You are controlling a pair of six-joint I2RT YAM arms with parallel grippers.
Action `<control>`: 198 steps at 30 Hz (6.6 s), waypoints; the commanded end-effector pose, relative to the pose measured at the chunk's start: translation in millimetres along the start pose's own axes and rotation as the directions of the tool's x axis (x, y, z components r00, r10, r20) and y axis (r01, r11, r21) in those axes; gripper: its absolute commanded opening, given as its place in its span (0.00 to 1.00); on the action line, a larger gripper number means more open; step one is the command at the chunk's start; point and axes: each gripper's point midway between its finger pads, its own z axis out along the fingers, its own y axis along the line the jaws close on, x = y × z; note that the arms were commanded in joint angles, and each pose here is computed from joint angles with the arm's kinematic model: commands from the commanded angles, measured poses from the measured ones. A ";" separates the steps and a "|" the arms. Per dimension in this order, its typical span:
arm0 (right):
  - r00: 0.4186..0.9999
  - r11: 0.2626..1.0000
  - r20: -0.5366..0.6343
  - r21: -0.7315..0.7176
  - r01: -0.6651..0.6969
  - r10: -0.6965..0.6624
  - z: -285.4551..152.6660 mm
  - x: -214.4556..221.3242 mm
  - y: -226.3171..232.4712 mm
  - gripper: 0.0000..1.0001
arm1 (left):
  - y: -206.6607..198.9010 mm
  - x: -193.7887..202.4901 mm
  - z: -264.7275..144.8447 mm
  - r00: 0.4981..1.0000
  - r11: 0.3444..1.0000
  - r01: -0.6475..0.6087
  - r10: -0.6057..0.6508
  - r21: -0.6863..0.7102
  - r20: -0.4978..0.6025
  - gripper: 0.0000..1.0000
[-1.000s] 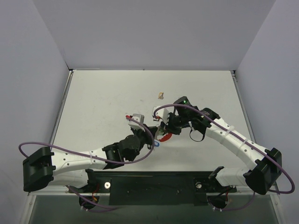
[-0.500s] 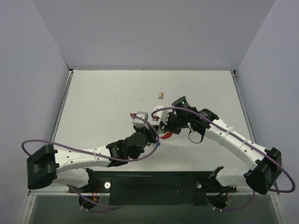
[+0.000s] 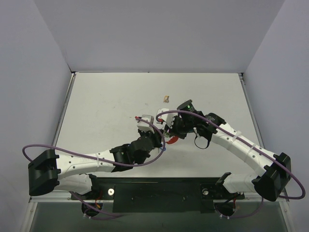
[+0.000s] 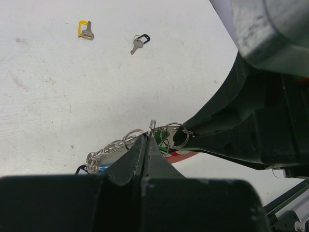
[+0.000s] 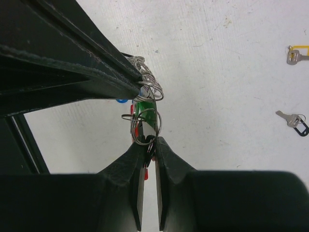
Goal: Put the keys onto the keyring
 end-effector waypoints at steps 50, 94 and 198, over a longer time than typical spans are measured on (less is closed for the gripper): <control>0.891 0.881 0.439 -0.367 0.298 -0.119 -121.0 -71.1 49.6 0.48 | -82.5 -93.6 -88.2 0.896 0.638 -0.302 -0.063 0.708 0.440 0.00; 0.923 0.866 0.384 -0.463 0.186 0.008 -87.3 -65.5 56.2 0.05 | -83.9 -68.0 -83.9 0.929 0.608 -0.205 -0.127 0.767 0.348 0.00; 0.995 0.837 0.027 -0.539 0.093 -0.093 -93.7 8.7 69.0 0.15 | -108.0 5.1 -49.5 0.990 0.498 -0.130 0.108 0.857 0.088 0.00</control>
